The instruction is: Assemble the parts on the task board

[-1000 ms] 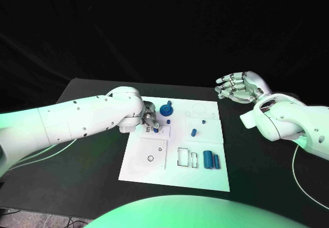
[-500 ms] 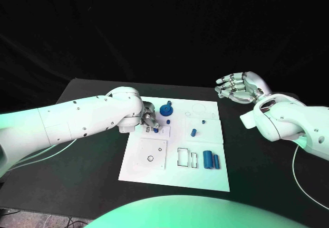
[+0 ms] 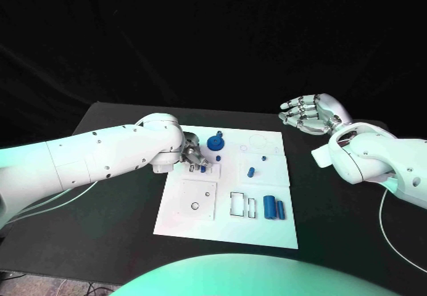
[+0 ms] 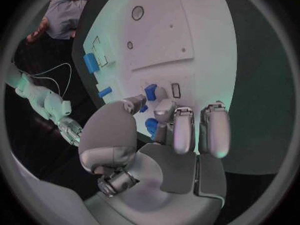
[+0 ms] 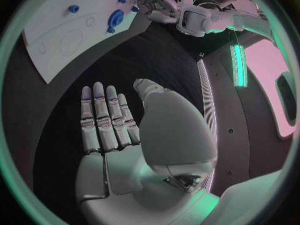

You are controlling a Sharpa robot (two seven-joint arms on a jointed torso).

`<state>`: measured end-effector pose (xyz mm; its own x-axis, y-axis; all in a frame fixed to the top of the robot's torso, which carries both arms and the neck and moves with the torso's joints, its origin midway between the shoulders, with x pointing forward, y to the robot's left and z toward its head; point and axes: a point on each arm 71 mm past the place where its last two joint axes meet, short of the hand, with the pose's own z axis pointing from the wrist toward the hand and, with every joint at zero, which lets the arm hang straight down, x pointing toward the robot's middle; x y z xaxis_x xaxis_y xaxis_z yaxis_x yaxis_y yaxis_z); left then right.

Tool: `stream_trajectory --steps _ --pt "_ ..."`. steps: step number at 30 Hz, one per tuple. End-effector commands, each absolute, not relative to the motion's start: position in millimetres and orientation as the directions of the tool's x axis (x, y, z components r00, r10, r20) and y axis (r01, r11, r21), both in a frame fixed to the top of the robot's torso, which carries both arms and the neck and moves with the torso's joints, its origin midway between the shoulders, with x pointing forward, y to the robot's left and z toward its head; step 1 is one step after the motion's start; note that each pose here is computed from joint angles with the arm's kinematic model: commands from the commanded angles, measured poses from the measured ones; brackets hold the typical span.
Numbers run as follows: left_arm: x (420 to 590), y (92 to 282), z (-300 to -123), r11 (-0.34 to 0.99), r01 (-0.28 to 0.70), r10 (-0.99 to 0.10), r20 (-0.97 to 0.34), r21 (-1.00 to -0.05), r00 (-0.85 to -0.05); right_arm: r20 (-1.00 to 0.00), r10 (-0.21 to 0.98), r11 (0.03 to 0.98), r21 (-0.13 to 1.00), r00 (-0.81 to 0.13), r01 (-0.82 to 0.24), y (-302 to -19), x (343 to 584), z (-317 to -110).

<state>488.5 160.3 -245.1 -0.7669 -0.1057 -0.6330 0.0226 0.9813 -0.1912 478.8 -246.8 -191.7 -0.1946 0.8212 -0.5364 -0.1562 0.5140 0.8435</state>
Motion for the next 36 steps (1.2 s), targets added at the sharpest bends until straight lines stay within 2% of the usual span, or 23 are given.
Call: stream_trajectory --steps 1,12,19,28,36 --pt "487.6 160.1 -244.0 0.979 0.010 -0.124 -0.632 -0.204 -0.765 -0.544 0.815 0.516 0.838 -0.200 -0.177 -245.5 478.4 -191.3" --pt "487.6 162.5 -236.4 0.974 0.003 -0.145 -0.642 -0.225 -0.753 -0.544 0.815 0.515 0.838 -0.201 -0.180 -246.0 478.8 -191.6" --pt "492.1 165.6 -214.2 0.958 -0.010 -0.202 -0.653 -0.285 -0.730 -0.544 0.815 0.516 0.838 -0.199 -0.178 -247.0 479.1 -191.9" --pt "513.7 182.2 -184.4 0.949 -0.036 -0.253 -0.690 -0.312 -0.678 -0.545 0.815 0.518 0.837 -0.196 -0.175 -248.8 479.5 -192.2" --pt "532.0 193.3 -180.7 0.950 -0.073 -0.276 -0.710 -0.303 -0.648 -0.545 0.815 0.519 0.837 -0.197 -0.173 -248.9 479.9 -192.5"
